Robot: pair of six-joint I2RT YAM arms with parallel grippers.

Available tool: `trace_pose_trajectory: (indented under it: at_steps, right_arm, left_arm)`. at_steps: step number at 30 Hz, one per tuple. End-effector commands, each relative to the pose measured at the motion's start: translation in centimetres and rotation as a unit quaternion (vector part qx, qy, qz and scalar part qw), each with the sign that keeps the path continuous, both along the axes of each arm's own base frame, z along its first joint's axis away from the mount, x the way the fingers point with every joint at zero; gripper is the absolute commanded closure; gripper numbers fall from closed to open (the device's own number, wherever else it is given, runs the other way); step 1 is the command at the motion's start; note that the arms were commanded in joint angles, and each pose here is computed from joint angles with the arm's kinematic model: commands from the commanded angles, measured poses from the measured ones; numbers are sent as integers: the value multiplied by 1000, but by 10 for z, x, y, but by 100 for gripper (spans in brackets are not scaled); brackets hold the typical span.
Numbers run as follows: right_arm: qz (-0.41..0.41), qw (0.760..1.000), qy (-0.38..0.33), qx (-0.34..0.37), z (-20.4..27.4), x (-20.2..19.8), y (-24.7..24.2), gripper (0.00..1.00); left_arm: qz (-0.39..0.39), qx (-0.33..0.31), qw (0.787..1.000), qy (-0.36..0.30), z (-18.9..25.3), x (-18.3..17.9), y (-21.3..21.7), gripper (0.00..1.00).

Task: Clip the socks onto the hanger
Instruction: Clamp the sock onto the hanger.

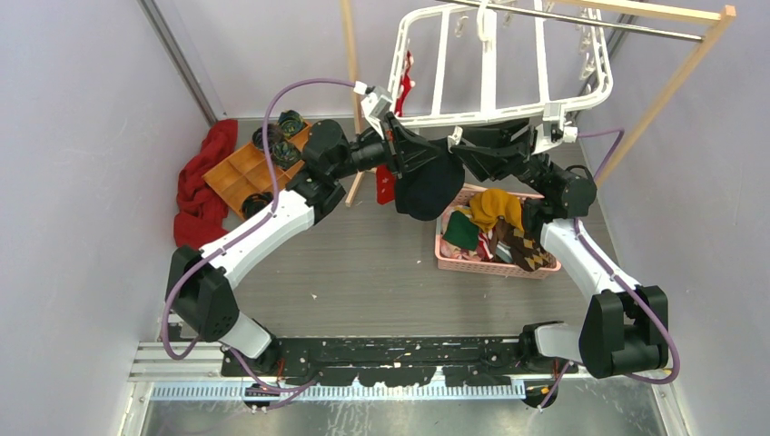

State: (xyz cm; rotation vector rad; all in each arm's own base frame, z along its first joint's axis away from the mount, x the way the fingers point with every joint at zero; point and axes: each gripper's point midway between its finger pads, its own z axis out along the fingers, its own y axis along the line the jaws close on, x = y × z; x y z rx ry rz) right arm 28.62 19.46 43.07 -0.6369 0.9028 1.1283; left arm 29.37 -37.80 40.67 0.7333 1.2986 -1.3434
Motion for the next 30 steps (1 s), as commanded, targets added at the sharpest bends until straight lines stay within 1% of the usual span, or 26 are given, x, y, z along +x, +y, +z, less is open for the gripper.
trace_pose_trajectory:
  at_steps: [1, 5, 7, 10, 14, 16, 18, 21, 23, 25, 27, 28, 30]
  right_arm:
    - [16, 999, -42, -3, 19, -23, 0, 44]
    - [13, 999, -40, -4, 18, -22, -2, 35]
    - [17, 999, -44, -14, 16, -26, -3, 28]
    - [20, 998, -46, -34, 9, -31, -6, 17]
    - [24, 997, -35, -68, -7, -40, -12, 4]
    - [35, 995, -28, -89, -18, -46, -13, 1]
    - [51, 993, -10, -107, -28, -54, -14, 0]
    - [85, 986, 20, -139, -44, -70, -13, 0]
    - [98, 983, 28, -155, -56, -82, -13, 0]
    - [107, 979, 32, -173, -69, -94, -13, 0]
    - [100, 977, 52, -183, -79, -96, -19, 0]
    - [97, 975, 60, -188, -85, -99, -22, 0]
    - [90, 973, 76, -201, -97, -103, -28, 0]
  left_arm:
    - [1, -3, 1000, -7, 6, 3, 1, 100]
    - [3, -1, 1000, -5, 5, 5, 1, 100]
    - [8, -2, 1000, -4, 6, 6, 2, 100]
    - [17, 0, 1000, -4, 6, 8, 3, 100]
    - [34, 3, 999, -3, 5, 11, 7, 97]
    - [43, 4, 999, -2, 4, 12, 9, 96]
    - [53, 4, 999, -2, 5, 13, 12, 89]
    - [64, 2, 998, -1, 5, 14, 15, 81]
    - [70, -1, 998, 2, 6, 13, 18, 72]
    - [78, -7, 997, 5, 8, 11, 22, 59]
    - [93, -12, 995, 12, 10, 10, 29, 46]
    - [102, -13, 995, 15, 10, 9, 34, 42]
    - [116, -13, 993, 20, 8, 4, 42, 36]
